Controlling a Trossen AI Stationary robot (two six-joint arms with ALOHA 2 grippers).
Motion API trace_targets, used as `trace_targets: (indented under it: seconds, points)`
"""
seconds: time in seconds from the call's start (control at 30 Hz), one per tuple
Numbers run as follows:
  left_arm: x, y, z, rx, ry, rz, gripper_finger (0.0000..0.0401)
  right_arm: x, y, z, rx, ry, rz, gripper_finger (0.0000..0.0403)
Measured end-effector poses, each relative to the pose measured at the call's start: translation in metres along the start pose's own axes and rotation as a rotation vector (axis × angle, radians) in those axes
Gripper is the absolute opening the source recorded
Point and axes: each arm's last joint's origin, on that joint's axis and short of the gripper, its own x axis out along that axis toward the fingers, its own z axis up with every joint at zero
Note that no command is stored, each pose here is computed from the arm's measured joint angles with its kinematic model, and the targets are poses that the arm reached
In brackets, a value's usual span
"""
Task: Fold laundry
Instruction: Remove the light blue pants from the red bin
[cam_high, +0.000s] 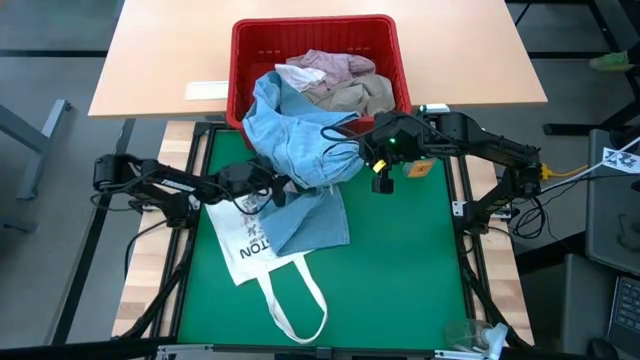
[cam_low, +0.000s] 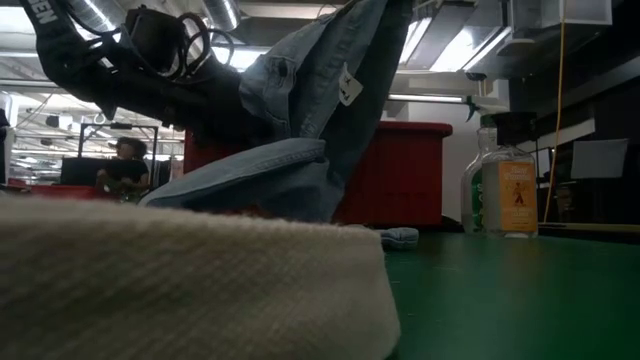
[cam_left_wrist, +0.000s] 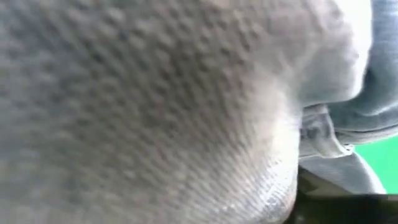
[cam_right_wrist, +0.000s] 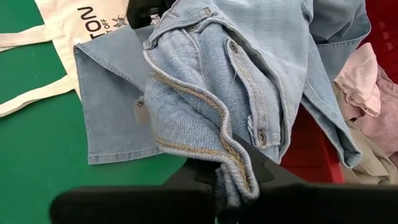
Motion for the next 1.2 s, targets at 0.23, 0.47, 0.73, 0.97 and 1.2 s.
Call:
trace_targets:
  seconds: [0.23, 0.47, 0.73, 0.97, 1.2]
  points:
    - [-0.015, -0.011, 0.019, -0.086, -0.087, -0.076, 0.0010, 0.000, -0.002, 0.000, -0.001, 0.011, -0.055, 0.0023]
    - [-0.040, -0.022, 0.047, -0.143, -0.220, -0.194, 0.0004, 0.000, -0.003, 0.005, 0.010, -0.047, -0.075, 0.0024]
    - [-0.085, -0.019, 0.081, -0.168, -0.407, -0.254, 0.0003, -0.004, -0.008, 0.025, -0.032, -0.244, -0.128, 0.0024]
    - [-0.131, -0.007, 0.096, -0.195, -0.514, -0.210, 0.0003, 0.003, -0.028, 0.045, -0.040, -0.490, -0.074, 0.0023]
    - [-0.162, -0.006, 0.124, -0.226, -0.517, -0.239, 0.0002, 0.027, -0.047, 0.062, -0.056, -0.664, -0.007, 0.0023]
